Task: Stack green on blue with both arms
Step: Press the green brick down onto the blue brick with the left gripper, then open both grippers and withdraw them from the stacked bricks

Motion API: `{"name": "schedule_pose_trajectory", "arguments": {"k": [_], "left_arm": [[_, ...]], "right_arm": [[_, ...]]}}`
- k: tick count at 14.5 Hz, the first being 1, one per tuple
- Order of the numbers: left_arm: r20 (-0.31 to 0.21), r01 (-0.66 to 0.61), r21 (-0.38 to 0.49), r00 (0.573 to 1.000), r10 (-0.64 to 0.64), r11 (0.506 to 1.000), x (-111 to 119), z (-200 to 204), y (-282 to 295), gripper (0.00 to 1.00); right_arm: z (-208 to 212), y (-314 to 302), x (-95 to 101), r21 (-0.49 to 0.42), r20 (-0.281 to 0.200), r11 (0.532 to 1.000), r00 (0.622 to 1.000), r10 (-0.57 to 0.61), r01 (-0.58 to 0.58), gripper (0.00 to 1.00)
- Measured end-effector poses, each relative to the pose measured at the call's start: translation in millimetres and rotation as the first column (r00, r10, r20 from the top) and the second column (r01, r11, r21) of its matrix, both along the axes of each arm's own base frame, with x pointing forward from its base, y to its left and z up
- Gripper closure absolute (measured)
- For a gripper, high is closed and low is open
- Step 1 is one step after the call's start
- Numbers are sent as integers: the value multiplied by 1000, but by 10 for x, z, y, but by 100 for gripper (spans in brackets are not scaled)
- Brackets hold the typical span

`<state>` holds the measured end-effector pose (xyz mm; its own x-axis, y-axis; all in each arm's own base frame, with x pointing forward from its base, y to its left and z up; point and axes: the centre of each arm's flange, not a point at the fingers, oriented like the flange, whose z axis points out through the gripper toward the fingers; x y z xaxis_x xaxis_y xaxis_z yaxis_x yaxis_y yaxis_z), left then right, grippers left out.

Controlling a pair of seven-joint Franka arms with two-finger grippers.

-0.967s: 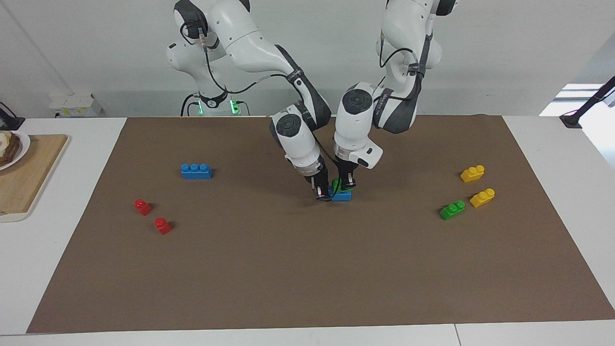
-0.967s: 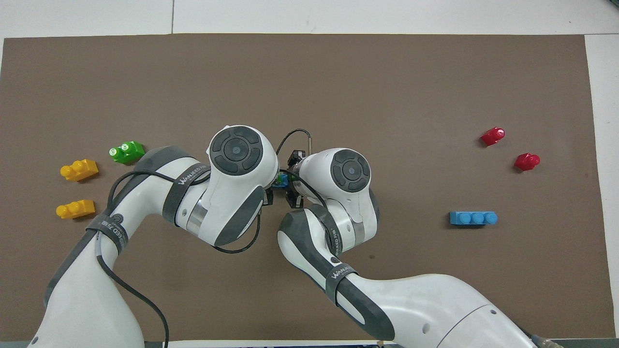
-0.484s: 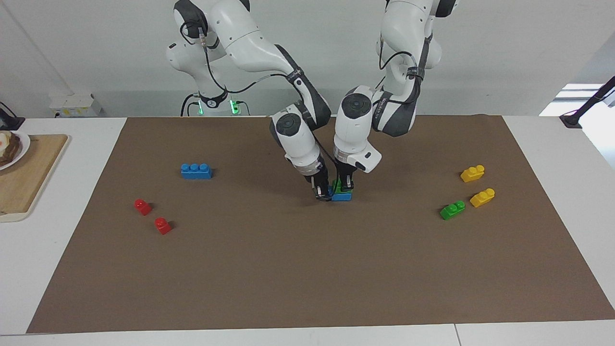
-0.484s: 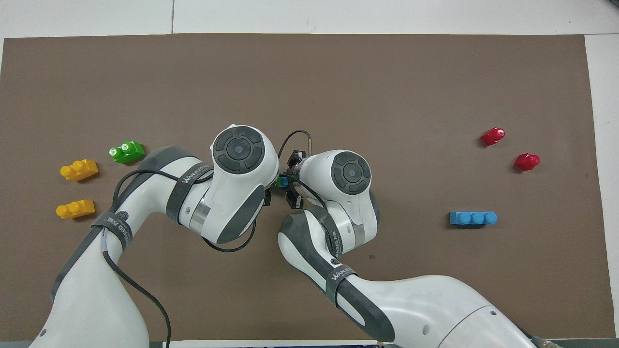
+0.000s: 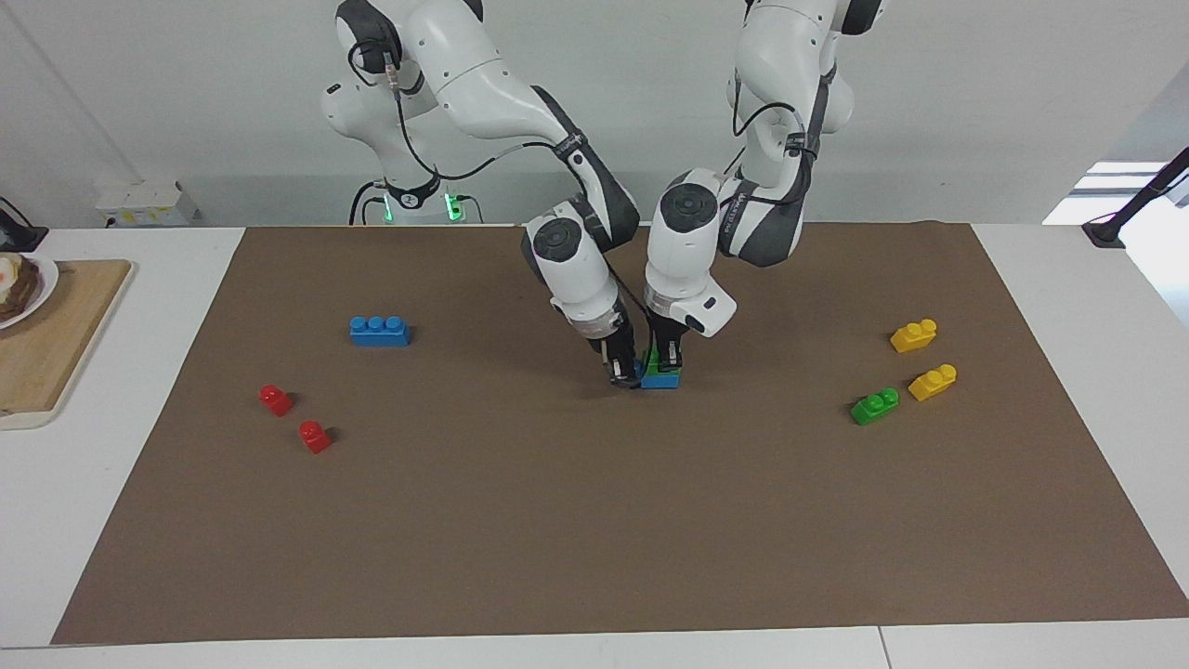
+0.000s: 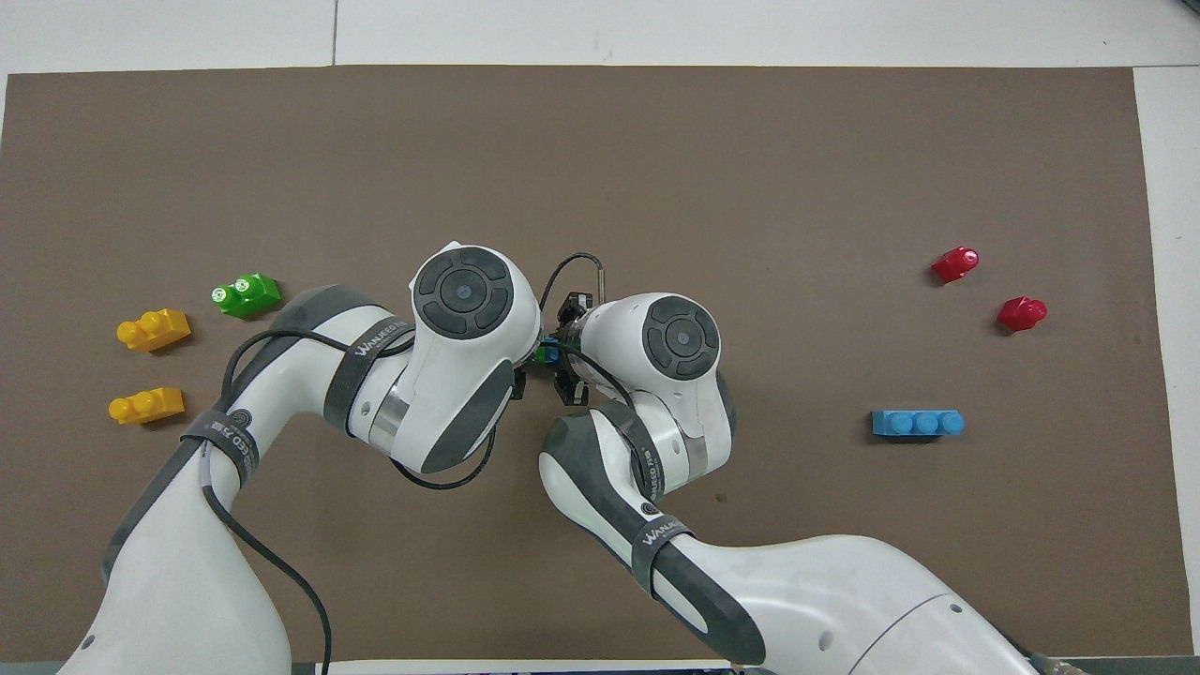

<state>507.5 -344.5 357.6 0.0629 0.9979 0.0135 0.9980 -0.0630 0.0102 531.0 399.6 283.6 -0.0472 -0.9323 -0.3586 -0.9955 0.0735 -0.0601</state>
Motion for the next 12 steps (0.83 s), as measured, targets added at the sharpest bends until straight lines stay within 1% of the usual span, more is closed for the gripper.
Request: {"name": "schedule_pose_trajectory", "arguments": {"k": [1,4,5,6,7,8,9,10,12], "left_arm": [[-3,-1,3,1000,1,1000,-2,-20,10,62],[-24,-16,20,1000,16,1000,20,-162,107,31],[-24,-21,21,999,22,1000,39,-161,135,18],[-20,-29,20,999,29,999,64,-139,169,7],[-14,-40,17,999,40,999,104,-90,225,0],[-8,-56,14,998,56,998,154,-20,308,0],[-4,-67,13,998,67,998,196,65,400,0],[-4,-65,15,998,65,998,227,158,504,0],[-17,-11,24,1000,11,1000,242,325,676,0]], "right_arm": [[1,-2,0,0,0,1000,1000,0,0,66],[1,-4,-1,1,2,1000,1000,-1,1,66],[1,-4,-1,1,2,1000,1000,-1,1,66],[1,-6,0,1,2,1000,1000,-2,2,65],[-26,-39,11,-4,1,1000,1000,-6,6,61],[-53,-83,34,-6,1,1000,1000,-16,16,61],[-54,-105,53,-6,5,1000,1000,-21,21,56],[-61,-134,77,-7,8,1000,1000,-27,27,48],[-83,-199,120,-11,7,999,999,-38,38,28]]}}
